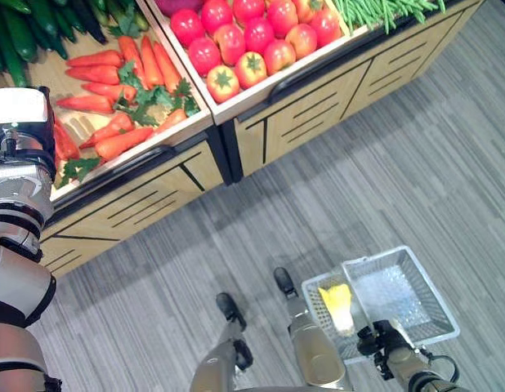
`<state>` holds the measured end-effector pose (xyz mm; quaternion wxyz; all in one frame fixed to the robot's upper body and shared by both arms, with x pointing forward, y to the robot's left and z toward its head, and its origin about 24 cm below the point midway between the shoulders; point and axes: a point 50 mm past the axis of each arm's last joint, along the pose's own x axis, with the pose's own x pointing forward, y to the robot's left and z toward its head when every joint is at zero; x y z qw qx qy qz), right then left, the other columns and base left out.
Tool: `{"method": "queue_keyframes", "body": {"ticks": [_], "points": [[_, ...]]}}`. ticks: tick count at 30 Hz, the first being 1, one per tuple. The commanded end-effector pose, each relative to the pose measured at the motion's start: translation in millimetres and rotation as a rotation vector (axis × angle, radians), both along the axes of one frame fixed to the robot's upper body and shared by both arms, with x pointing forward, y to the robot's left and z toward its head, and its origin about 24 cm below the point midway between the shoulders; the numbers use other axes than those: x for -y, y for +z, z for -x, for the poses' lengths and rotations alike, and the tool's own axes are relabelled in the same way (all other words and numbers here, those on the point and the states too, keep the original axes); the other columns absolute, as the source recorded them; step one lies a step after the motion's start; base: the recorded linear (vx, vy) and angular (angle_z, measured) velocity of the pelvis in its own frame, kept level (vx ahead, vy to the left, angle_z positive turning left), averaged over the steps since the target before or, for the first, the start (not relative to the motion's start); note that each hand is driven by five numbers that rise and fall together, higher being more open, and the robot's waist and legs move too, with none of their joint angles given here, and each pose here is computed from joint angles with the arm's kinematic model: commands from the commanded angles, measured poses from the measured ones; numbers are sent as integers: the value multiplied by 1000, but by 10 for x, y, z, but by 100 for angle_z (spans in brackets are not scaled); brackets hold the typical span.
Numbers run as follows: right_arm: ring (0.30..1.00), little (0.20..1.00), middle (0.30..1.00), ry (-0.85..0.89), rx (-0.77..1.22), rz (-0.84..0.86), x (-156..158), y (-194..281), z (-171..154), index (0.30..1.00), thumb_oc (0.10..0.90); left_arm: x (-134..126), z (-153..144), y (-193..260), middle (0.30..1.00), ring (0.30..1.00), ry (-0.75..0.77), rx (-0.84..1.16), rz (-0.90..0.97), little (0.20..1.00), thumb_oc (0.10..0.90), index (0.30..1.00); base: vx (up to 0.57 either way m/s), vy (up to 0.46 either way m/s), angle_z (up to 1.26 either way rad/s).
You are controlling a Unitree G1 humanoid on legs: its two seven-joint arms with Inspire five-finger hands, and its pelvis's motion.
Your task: Get the vegetables into the basket
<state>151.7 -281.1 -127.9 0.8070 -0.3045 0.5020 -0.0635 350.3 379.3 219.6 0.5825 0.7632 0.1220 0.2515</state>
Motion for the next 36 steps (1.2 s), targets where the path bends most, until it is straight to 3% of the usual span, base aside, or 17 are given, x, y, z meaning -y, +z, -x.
{"method": "queue_keyframes", "body": {"ticks": [1, 26, 28, 29, 30, 36], "points": [[300, 300, 300, -17, -42, 29, 113, -8, 139, 300, 400, -160, 123, 708, 1000, 1000, 119, 234, 9, 1000, 900, 1000, 6, -7, -9], [300, 300, 300, 10, -27, -9, 16, -6, 36, 300, 400, -347, 226, 244, 1000, 1000, 225, 107, 133, 1000, 900, 1000, 1, -1, -2], [300, 300, 300, 13, -27, -12, 12, -6, 30, 300, 400, -349, 226, 234, 462, 462, 225, 108, 149, 462, 516, 462, 0, 0, 0], [300, 300, 300, 13, -27, -12, 12, -6, 30, 300, 400, -349, 226, 234, 418, 418, 225, 108, 149, 418, 484, 418, 0, 0, 0], [300, 300, 300, 11, -29, -16, 8, -8, 33, 300, 400, -341, 218, 244, 300, 300, 219, 108, 152, 300, 400, 300, 0, 0, 0], [300, 300, 300, 20, -40, -20, 2, -15, 41, 300, 400, -325, 205, 278, 300, 300, 214, 109, 146, 300, 400, 300, 0, 0, 0]]}}
